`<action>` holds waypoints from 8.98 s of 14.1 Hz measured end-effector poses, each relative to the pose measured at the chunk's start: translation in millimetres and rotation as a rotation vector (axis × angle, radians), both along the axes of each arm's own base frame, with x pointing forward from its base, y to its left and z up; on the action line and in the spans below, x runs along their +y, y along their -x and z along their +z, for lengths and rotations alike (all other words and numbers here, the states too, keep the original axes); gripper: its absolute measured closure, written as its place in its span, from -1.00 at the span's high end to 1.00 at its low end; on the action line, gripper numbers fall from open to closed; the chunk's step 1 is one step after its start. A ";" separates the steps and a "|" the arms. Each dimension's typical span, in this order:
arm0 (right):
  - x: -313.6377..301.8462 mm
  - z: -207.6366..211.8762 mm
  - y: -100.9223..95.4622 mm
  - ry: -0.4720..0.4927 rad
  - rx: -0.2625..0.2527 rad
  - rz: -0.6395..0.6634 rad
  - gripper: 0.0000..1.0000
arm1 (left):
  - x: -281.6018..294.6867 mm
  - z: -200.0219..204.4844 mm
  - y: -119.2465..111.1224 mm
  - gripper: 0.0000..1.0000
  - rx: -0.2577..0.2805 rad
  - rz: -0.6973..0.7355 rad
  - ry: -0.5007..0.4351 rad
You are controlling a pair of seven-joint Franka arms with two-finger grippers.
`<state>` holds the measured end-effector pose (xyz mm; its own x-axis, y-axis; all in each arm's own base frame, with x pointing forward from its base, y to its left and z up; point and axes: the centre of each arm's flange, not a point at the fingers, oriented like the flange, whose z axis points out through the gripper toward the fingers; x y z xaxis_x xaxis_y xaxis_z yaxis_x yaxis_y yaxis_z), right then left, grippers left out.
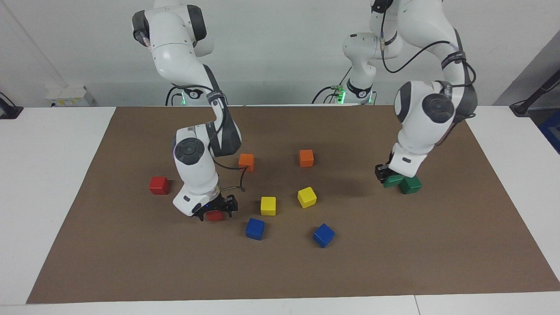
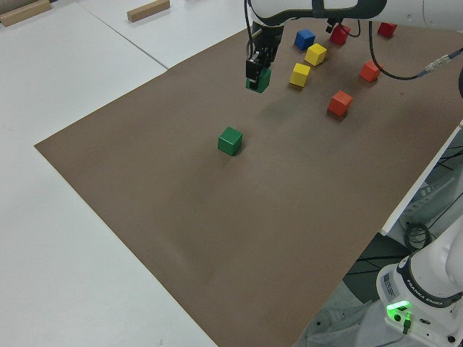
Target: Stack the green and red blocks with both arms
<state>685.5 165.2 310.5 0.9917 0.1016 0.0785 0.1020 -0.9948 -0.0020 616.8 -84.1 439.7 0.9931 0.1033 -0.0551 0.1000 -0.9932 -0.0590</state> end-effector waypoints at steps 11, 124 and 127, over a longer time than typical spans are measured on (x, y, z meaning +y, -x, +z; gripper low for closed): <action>-10.3 -9.5 5.5 0.006 0.036 -0.039 0.09 | 79.8 -54.8 17.5 0.09 -0.016 -0.106 0.031; -183.3 311.8 140.8 0.012 0.103 -0.112 1.00 | 35.1 151.5 61.0 1.00 -0.003 -0.172 0.044; -185.3 310.8 142.3 0.012 0.116 -0.115 1.00 | 35.6 151.5 61.0 1.00 -0.003 -0.171 0.044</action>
<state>543.3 -20.1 621.3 0.9992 -0.0130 -0.0375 -0.0129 -0.9999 0.0044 555.8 -48.4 591.2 0.9961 -0.0699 -0.0532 -0.0708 -0.9974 -0.0151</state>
